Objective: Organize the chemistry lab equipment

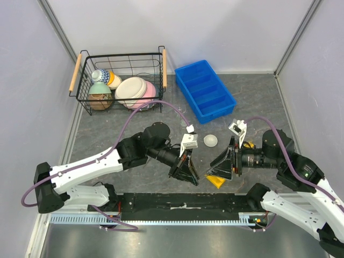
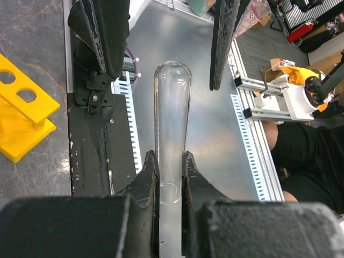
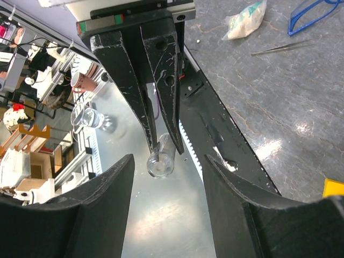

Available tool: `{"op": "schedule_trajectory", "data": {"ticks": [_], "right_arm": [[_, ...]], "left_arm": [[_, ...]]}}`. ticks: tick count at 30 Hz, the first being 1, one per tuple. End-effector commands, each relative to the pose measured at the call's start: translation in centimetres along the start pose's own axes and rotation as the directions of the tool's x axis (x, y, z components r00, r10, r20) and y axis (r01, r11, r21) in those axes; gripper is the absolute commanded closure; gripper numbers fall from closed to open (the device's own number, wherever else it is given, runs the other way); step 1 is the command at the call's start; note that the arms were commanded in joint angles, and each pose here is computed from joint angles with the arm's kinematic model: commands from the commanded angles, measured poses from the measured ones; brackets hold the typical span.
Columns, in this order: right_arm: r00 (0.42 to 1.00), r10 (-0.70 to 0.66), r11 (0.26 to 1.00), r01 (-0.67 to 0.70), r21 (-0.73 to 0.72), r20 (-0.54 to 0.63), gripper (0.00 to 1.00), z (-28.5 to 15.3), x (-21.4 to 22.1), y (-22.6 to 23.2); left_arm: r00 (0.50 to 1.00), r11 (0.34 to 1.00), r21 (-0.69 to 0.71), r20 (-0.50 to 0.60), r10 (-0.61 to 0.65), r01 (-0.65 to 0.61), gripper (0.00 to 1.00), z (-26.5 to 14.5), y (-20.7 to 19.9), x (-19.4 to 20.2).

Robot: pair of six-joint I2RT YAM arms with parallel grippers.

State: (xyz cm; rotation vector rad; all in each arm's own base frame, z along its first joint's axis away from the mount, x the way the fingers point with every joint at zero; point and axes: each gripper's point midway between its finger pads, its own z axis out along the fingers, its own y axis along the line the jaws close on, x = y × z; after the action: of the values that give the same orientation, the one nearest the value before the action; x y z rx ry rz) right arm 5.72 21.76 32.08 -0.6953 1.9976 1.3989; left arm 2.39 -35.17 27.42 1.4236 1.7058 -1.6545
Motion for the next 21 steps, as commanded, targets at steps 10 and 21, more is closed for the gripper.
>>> {"op": "schedule_trajectory", "data": {"ticks": [10, 21], "right_arm": [[1.0, 0.005, 0.999, -0.004, -0.049, 0.015, 0.43, 0.7, 0.1, 0.2], [1.0, 0.006, 0.999, -0.006, -0.033, 0.004, 0.51, 0.8, 0.6, -0.4]], "left_arm": [[0.997, 0.996, 0.058, 0.048, 0.062, -0.064, 0.98, 0.5, -0.1, -2.6], [0.997, 0.997, 0.057, 0.055, 0.053, -0.056, 0.98, 0.4, 0.7, -2.8]]}}
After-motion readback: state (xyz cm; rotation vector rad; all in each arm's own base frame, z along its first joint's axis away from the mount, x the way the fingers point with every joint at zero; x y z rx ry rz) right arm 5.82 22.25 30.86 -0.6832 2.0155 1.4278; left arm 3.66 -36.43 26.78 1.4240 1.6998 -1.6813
